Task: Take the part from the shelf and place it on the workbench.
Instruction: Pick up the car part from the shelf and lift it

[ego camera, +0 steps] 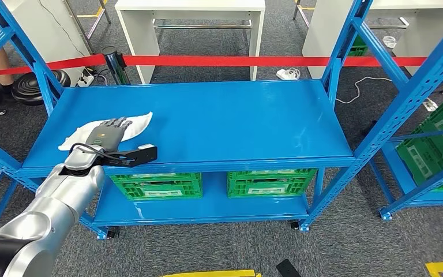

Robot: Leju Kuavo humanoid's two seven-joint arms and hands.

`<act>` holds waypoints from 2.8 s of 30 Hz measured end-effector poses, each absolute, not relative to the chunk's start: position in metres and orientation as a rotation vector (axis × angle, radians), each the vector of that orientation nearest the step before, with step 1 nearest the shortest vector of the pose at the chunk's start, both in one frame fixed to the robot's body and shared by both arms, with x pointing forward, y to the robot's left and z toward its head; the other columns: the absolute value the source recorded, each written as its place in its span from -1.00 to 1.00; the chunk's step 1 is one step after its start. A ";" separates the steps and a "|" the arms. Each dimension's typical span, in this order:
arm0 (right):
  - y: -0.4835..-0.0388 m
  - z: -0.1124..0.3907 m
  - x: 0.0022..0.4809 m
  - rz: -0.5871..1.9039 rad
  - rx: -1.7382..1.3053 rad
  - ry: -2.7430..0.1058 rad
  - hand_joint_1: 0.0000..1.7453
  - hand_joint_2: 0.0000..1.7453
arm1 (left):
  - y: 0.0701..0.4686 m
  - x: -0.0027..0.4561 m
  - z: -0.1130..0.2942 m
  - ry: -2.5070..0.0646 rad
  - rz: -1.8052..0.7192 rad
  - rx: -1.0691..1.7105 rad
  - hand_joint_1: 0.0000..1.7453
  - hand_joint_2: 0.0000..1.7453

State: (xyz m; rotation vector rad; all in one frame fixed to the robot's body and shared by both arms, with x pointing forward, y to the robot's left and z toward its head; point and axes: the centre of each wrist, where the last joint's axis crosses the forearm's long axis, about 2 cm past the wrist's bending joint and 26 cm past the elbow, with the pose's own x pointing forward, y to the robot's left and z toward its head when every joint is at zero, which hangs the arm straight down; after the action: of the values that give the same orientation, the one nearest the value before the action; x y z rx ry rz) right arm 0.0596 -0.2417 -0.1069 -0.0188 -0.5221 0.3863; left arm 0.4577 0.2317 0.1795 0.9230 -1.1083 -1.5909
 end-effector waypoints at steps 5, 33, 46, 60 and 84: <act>-0.242 -0.107 0.059 0.388 -0.018 -0.519 -1.00 -1.00 | 0.232 0.459 0.182 -1.062 -1.615 0.941 -1.00 1.00; -0.242 -0.107 0.058 0.395 -0.021 -0.526 -1.00 -1.00 | 0.237 0.458 0.177 -1.033 -1.599 0.991 0.89 1.00; -0.242 -0.107 0.059 0.401 -0.021 -0.525 -1.00 -1.00 | 0.238 0.456 0.173 -0.998 -1.611 0.945 0.73 1.00; -0.242 -0.107 0.059 0.406 -0.019 -0.523 -1.00 -1.00 | 0.239 0.454 0.170 -0.973 -1.610 0.915 -0.14 1.00; -0.242 -0.107 0.059 0.412 -0.015 -0.520 -1.00 -1.00 | 0.240 0.452 0.165 -1.064 -1.573 0.842 -1.00 1.00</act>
State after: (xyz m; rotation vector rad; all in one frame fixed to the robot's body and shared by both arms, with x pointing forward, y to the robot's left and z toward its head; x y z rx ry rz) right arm 0.0589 -0.2416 -0.1070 -0.0147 -0.5200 0.4118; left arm 0.4521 0.2397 0.1653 0.8419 -1.0636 -1.5731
